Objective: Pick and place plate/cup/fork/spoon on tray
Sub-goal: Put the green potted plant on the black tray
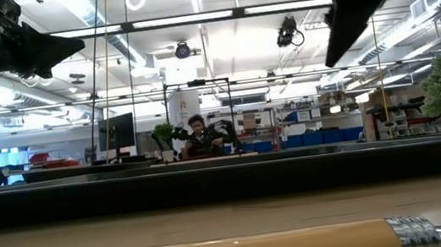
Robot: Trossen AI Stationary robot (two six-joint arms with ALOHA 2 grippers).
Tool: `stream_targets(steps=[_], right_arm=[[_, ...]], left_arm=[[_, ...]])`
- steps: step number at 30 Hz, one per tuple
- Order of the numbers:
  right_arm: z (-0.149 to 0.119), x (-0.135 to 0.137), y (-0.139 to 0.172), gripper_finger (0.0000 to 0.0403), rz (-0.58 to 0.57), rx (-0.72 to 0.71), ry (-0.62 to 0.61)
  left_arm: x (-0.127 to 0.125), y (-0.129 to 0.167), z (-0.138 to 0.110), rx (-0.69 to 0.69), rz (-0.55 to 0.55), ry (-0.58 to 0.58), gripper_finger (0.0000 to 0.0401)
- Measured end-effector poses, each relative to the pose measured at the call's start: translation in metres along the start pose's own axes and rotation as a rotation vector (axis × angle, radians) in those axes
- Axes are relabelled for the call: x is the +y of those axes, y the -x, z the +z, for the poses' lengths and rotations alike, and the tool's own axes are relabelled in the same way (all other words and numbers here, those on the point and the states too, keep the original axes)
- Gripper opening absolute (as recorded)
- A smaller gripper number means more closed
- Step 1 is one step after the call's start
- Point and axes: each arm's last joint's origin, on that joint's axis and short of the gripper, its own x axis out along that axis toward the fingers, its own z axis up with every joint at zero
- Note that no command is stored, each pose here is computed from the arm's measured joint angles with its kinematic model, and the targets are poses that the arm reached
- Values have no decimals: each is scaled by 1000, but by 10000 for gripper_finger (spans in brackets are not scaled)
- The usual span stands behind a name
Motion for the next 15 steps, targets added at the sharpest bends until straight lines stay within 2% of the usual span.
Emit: stream_targets(steps=[15], right_arm=[[-6,-3,3,259,30,0,5]], left_arm=[[0,0,0,0,0,0,11]])
